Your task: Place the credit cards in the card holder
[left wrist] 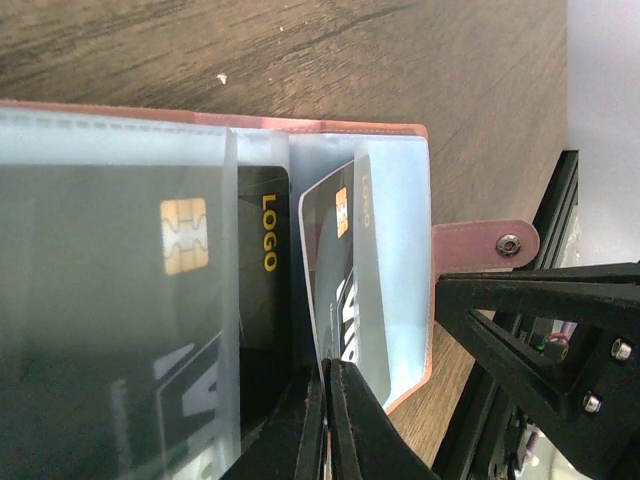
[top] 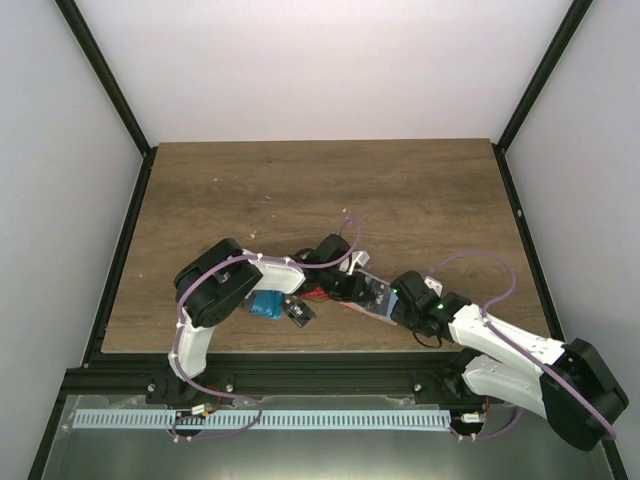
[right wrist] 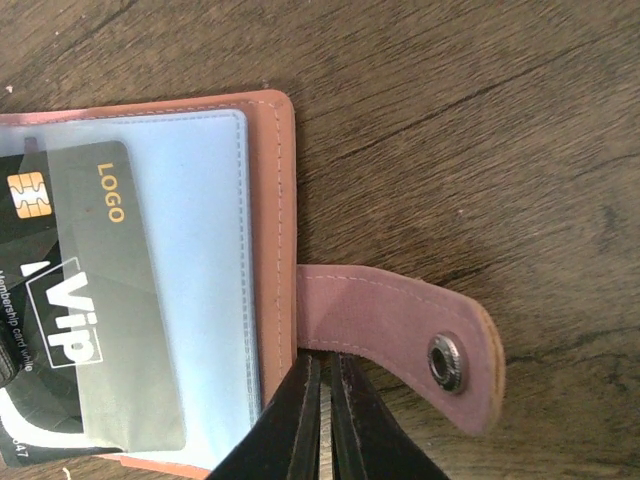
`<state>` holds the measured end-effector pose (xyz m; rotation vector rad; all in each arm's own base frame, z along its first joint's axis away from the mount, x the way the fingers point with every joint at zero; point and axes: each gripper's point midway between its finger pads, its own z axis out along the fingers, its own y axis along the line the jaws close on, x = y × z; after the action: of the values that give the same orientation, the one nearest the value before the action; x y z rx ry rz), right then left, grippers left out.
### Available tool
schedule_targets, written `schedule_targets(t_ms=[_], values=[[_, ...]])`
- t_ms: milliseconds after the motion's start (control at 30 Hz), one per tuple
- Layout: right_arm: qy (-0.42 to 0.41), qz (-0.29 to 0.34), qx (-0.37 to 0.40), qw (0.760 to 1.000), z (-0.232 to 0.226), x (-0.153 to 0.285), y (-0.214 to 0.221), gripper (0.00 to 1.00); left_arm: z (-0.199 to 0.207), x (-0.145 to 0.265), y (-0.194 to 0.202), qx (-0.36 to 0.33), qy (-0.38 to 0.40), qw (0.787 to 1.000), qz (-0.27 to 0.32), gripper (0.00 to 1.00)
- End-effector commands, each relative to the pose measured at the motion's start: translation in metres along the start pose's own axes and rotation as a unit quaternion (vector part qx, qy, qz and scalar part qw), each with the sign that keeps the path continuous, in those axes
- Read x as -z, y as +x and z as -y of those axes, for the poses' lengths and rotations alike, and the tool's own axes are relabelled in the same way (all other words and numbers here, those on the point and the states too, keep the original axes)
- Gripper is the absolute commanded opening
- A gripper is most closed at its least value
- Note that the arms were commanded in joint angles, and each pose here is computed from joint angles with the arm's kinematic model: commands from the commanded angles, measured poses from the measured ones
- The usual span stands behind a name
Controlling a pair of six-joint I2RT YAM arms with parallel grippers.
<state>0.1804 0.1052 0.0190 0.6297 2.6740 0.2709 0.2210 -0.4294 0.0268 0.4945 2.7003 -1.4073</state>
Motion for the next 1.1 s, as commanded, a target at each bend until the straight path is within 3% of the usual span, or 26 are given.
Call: schedule_targets(t_ms=[0,1067], values=[[-0.021,0.013,-0.006,1.000,-0.011,0.003,-0.008,0.07,-0.020,0.000,0.026,0.013,-0.044,0.998,-0.043,0.04],[-0.044,0.017,0.007,0.999,-0.024,0.005,-0.012,0.06,-0.004,-0.031,0.026,-0.015,-0.025,0.996,-0.083,0.04]])
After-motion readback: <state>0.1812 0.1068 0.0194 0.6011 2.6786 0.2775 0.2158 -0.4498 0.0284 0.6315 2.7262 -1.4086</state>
